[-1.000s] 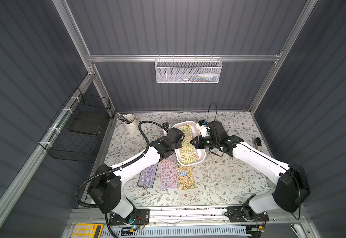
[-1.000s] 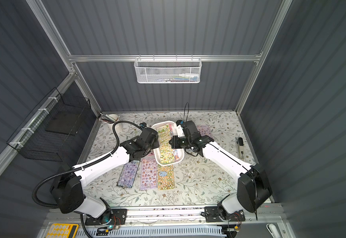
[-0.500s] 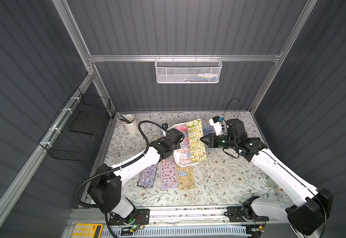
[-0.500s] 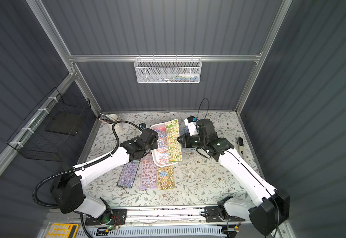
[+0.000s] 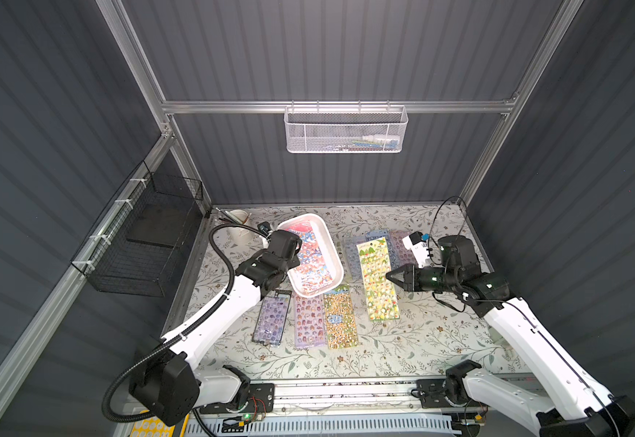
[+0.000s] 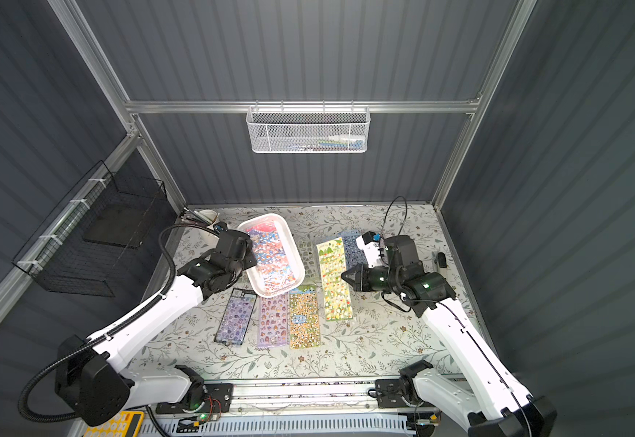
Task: Take the stickers out of the storage box
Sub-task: Pick up the sticker from the storage box, then place the sticker at the center of the board.
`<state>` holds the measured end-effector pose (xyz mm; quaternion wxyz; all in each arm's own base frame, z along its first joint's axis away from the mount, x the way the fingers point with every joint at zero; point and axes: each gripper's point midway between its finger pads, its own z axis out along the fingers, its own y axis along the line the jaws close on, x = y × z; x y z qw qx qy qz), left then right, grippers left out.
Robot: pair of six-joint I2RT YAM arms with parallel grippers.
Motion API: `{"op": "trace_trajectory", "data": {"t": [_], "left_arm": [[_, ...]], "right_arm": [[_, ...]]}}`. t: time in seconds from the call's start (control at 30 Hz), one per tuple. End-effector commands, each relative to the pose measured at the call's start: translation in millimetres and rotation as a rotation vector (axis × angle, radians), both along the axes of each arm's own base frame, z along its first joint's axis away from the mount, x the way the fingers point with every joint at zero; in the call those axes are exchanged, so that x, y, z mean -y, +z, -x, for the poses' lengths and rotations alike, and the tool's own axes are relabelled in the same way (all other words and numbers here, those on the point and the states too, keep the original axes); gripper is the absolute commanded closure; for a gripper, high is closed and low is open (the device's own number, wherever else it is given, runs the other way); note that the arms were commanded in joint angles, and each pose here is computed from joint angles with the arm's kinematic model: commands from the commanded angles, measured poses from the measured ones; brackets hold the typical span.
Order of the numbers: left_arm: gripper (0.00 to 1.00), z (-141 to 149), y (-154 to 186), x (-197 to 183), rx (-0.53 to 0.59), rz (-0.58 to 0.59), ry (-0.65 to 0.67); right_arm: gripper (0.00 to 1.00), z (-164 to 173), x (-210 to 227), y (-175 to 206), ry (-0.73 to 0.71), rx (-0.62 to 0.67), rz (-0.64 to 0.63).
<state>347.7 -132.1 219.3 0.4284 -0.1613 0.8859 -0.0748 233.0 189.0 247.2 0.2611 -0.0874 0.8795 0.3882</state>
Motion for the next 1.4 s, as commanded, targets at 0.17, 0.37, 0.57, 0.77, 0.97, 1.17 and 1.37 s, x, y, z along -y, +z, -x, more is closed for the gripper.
{"op": "trace_trajectory", "data": {"t": [0.17,0.37,0.57,0.77,0.97,1.17,1.37], "left_arm": [[1.00,20.4,17.7,-32.6,0.025,-0.059,0.028],[1.00,23.9,22.7,-32.2,0.034,-0.052,0.011],[1.00,27.4,21.9,-31.8,0.036,-0.040,0.002],[1.00,28.3,16.4,-30.1,0.022,-0.041,-0.010],[1.00,24.7,14.4,-25.1,0.018,-0.034,-0.024],[1.00,18.8,19.7,-20.8,0.021,-0.036,-0.034],[1.00,21.1,23.6,-23.7,0.032,-0.040,-0.029]], "right_arm": [[0.92,16.1,0.4,-66.7,0.038,-0.184,0.046],[0.94,4.9,-3.6,-117.9,0.010,-0.295,0.062],[0.93,-6.2,-8.5,-146.3,-0.014,-0.354,0.061],[0.93,-18.7,-8.4,-168.0,-0.030,-0.375,0.089],[0.91,-23.7,-3.8,-182.1,-0.047,-0.395,0.110],[0.88,-25.3,6.4,-196.2,-0.059,-0.416,0.171],[0.83,-30.8,12.0,-203.2,-0.079,-0.416,0.205]]}}
